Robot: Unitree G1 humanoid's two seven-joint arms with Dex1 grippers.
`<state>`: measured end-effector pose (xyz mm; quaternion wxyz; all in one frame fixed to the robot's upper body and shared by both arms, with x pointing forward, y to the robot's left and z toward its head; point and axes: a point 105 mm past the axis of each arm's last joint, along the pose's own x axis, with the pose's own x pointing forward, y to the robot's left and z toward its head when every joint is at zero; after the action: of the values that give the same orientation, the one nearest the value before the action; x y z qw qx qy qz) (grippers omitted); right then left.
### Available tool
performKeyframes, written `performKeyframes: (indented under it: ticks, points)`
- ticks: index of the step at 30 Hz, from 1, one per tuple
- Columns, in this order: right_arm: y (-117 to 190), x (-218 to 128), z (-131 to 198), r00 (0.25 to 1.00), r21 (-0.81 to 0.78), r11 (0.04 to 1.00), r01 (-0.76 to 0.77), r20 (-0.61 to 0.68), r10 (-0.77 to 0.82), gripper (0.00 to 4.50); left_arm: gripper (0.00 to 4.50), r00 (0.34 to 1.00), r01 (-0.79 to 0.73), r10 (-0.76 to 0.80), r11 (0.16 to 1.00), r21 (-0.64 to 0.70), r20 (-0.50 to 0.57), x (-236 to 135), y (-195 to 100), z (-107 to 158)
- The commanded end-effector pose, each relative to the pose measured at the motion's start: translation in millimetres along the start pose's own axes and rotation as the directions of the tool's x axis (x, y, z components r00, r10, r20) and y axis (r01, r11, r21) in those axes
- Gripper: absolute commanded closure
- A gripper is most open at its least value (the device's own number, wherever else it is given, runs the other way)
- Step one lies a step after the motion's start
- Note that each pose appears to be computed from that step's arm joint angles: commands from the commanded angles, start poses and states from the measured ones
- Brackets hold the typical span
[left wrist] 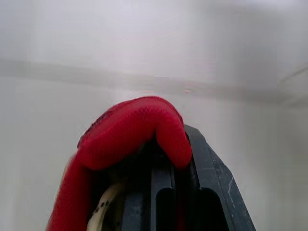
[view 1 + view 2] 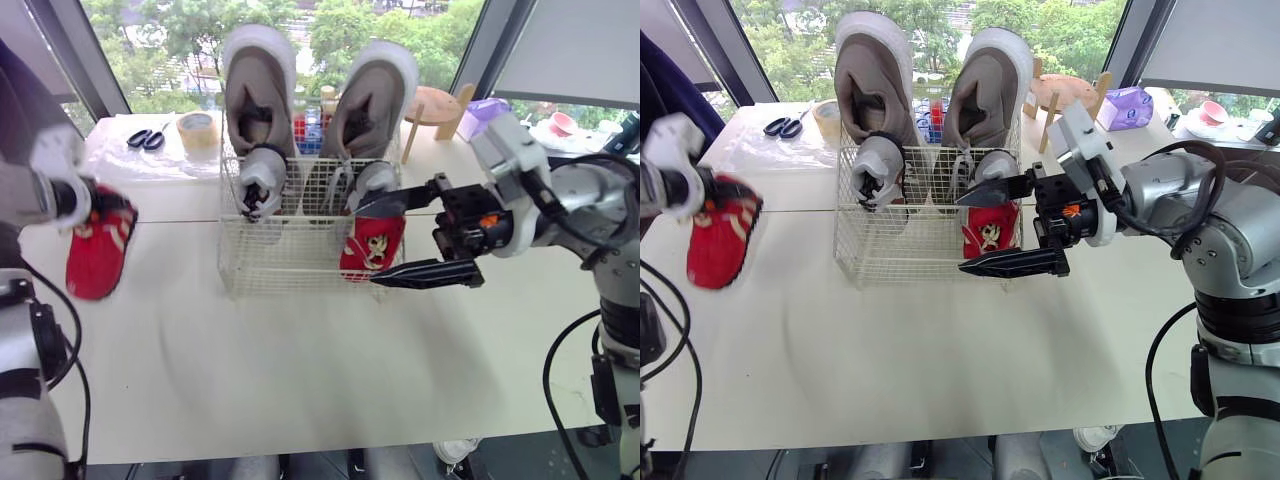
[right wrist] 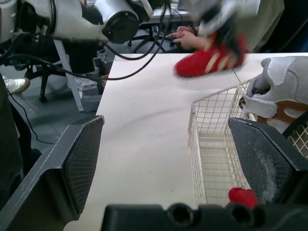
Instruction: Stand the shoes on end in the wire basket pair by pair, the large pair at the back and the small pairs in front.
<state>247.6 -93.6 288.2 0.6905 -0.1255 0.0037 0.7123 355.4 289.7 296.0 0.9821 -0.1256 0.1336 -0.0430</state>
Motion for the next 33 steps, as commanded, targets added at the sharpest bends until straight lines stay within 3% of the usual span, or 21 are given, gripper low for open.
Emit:
performKeyframes:
  ticks: [1,3,6,8,16,27,33]
  points:
    - [-4,-9,7,0.999,-0.021,0.999,0.039,0.029,-0.038,0.00,4.46,0.903,0.093,-0.086,0.996,0.004,0.420,-65,-28,18]
    - [-9,-10,6,0.998,0.000,0.999,0.049,0.043,-0.049,0.00,4.46,0.793,0.199,-0.200,0.978,0.067,0.576,-93,-57,10]
    - [-15,-9,2,0.998,0.021,0.999,0.050,0.047,-0.051,0.00,4.46,0.693,0.306,-0.269,0.950,0.065,0.669,-103,-88,2]
    - [-17,-7,0,0.998,0.023,0.999,0.046,0.040,-0.047,0.00,4.46,0.662,0.347,-0.279,0.937,0.045,0.696,-105,-97,1]
    - [-21,-8,3,0.998,0.038,0.999,0.037,0.040,-0.039,0.00,4.46,0.624,0.525,-0.409,0.851,0.030,0.666,-92,-136,-28]
    - [-21,-17,8,0.992,0.077,0.992,0.103,0.064,-0.109,0.00,4.46,0.684,0.542,-0.470,0.839,0.043,0.558,-58,-147,-67]
    - [-20,-19,5,0.988,0.095,0.987,0.131,0.064,-0.138,0.00,4.46,0.642,0.571,-0.484,0.819,0.050,0.595,-53,-159,-60]
